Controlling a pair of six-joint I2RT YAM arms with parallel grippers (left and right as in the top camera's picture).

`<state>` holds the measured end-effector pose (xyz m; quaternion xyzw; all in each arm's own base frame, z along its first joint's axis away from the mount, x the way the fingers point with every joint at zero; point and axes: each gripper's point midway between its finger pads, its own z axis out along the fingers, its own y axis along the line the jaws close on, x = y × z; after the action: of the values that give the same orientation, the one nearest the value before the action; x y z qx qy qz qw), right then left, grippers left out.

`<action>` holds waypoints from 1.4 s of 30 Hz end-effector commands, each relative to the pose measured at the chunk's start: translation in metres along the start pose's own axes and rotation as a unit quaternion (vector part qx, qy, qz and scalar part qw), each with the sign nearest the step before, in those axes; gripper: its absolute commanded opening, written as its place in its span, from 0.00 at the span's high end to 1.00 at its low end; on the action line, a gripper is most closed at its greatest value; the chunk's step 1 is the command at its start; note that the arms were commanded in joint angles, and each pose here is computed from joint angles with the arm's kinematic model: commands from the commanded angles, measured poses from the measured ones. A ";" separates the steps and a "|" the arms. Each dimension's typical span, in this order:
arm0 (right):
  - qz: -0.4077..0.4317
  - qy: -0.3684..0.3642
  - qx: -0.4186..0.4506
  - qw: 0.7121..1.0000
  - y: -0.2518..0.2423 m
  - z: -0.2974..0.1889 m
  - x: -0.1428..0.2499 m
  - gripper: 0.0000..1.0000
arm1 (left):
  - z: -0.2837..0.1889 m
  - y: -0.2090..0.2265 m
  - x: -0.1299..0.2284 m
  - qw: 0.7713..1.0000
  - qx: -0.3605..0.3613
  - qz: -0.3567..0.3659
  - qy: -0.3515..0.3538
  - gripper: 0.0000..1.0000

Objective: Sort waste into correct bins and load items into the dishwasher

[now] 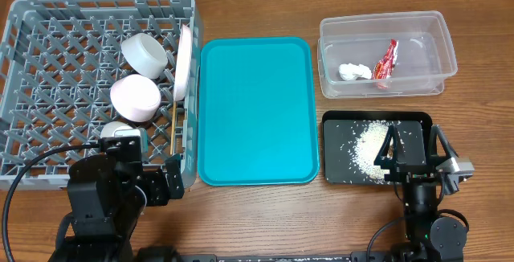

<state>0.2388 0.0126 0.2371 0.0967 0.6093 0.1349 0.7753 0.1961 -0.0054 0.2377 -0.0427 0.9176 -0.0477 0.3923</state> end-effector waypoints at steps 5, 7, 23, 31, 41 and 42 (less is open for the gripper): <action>-0.085 0.047 -0.007 0.995 -0.002 -0.002 0.025 0.00 | 0.001 -0.002 0.001 1.000 0.005 -0.002 0.004 0.00; -0.084 0.093 -0.004 0.992 -0.007 -0.005 0.047 0.00 | 0.001 -0.002 0.001 1.000 0.005 -0.002 0.004 0.00; -0.086 0.136 -0.006 0.987 -0.010 -0.009 0.067 0.00 | 0.001 -0.002 0.001 1.000 0.005 -0.002 0.004 0.00; -0.086 0.136 -0.006 0.987 -0.010 -0.010 0.067 0.00 | 0.001 -0.002 0.001 1.000 0.005 -0.002 0.004 0.00; -0.086 0.136 -0.006 0.987 -0.010 -0.010 0.067 0.00 | 0.001 -0.002 0.001 1.000 0.005 -0.002 0.004 0.00; -0.086 0.136 -0.006 0.987 -0.010 -0.010 0.067 0.00 | 0.001 -0.002 0.001 1.000 0.005 -0.002 0.004 0.00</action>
<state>0.2452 0.0248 0.1726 0.0224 0.7148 0.0847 0.6938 0.1961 -0.0054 0.2377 -0.0427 0.9176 -0.0477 0.3923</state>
